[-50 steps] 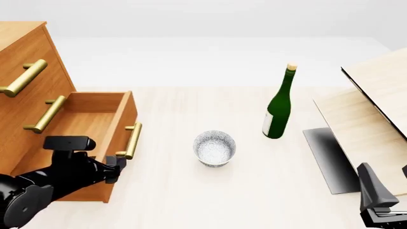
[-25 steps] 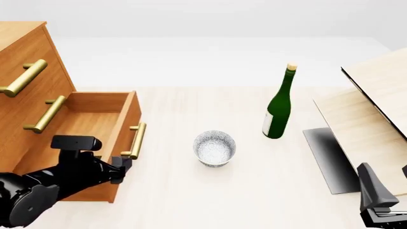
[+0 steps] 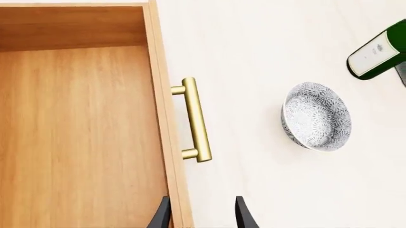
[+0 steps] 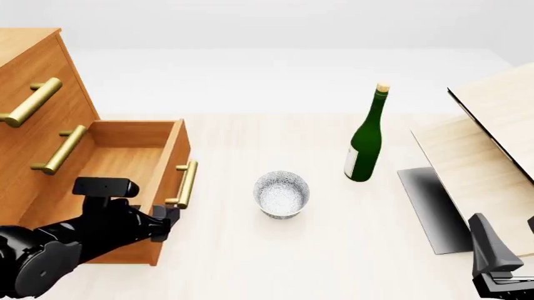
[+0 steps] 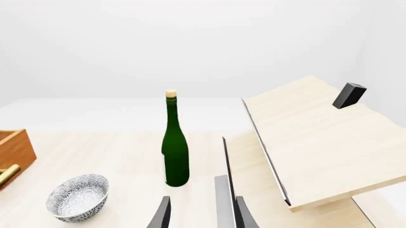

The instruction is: Put the bowl in the bottom drawer of the cabinet and close it.

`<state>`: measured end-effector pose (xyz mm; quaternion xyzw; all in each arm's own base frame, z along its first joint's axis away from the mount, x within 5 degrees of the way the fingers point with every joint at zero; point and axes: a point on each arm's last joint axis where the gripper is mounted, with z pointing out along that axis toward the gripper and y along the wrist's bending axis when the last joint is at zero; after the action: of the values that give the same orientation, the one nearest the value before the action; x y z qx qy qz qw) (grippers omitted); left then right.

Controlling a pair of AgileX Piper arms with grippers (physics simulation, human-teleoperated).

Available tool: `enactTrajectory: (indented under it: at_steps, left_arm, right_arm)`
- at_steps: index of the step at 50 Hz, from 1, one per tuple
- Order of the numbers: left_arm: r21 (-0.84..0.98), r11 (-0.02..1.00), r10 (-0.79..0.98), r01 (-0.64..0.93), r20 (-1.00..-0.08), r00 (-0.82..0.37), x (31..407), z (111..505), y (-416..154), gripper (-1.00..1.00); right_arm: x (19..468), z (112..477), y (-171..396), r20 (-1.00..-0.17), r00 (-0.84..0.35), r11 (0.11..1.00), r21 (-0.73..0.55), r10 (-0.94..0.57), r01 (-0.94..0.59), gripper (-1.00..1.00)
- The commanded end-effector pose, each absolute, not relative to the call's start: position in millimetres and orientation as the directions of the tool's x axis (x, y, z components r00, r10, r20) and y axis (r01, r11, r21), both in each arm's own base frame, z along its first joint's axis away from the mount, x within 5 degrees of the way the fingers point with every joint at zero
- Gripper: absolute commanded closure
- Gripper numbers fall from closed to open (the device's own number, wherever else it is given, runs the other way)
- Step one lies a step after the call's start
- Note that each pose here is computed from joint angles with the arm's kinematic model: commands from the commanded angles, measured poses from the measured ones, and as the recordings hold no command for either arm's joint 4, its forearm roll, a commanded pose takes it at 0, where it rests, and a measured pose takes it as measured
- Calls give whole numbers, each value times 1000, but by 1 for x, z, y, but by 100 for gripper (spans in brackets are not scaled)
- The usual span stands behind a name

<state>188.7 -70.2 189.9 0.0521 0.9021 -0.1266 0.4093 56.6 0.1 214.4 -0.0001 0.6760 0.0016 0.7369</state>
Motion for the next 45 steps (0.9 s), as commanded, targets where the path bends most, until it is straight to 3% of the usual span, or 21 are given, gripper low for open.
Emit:
enactTrajectory:
  at_steps: [1, 45]
  left_arm:
    - [-216, 955, -29, 202, -749, -662, 186, 194, -76, -100]
    - [-232, 934, -20, 270, -791, -611, 174, 216, -83, -100]
  right_arm:
    - [57, 214, 0, -996, 86, 1000, 2, 2, -2, -100]
    - [57, 214, 0, -996, 86, 1000, 2, 2, -3, -100]
